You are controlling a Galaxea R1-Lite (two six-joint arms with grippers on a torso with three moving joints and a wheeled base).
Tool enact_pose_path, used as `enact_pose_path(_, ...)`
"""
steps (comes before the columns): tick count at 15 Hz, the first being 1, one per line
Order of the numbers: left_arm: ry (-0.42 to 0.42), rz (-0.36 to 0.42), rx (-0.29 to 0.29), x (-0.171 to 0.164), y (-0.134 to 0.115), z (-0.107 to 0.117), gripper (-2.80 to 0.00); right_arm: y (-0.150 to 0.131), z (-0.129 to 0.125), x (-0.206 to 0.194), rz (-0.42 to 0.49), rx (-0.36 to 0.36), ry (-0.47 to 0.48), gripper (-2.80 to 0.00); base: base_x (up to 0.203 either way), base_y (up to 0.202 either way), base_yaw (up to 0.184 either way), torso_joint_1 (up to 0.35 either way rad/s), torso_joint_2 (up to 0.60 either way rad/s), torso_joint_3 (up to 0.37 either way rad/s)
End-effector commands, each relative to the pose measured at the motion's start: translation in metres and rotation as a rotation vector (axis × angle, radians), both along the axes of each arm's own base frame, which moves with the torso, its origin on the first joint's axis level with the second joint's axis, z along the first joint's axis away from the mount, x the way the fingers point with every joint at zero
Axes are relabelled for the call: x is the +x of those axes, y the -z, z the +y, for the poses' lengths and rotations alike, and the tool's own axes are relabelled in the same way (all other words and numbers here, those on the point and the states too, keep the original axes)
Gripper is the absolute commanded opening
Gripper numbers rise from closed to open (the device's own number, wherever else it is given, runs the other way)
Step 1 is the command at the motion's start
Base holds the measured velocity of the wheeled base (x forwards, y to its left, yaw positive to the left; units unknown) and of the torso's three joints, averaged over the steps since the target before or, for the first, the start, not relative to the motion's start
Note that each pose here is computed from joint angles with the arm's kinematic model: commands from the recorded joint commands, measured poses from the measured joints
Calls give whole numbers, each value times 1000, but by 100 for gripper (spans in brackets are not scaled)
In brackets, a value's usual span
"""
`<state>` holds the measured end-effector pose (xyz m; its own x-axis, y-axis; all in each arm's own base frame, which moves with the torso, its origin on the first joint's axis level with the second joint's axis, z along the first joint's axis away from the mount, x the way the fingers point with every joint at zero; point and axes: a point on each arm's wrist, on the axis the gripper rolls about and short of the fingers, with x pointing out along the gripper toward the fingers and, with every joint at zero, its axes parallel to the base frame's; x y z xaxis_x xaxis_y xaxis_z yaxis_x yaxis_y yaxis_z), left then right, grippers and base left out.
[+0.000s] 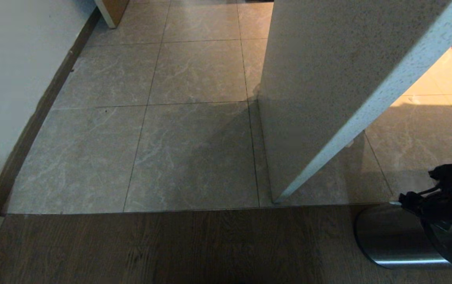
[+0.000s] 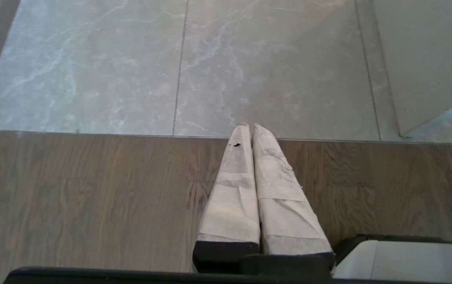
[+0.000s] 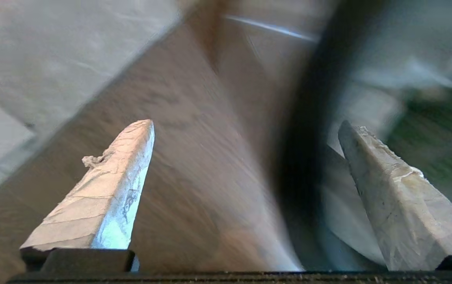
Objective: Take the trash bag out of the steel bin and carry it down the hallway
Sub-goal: Place the outer trash can on the ground
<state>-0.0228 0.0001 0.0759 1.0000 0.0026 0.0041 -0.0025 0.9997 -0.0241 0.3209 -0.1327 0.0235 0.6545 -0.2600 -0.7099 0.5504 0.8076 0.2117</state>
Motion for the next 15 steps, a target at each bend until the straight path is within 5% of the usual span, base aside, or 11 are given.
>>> enact_pose_path(1, 0, -1, -1, 0, 0, 0, -280, 8, 2, 5, 11, 8, -9, -280, 0, 0, 0, 0, 0, 0)
enact_pose_path(7, 1, -1, 0, 0, 0, 0, -280, 6, 0, 13, -33, -25, -17, -280, 0, 0, 0, 0, 0, 0)
enact_pose_path(15, 1, -1, 0, 0, 0, 0, -280, -49, -15, -9, -130, -99, 12, -280, 0, 0, 0, 0, 0, 0)
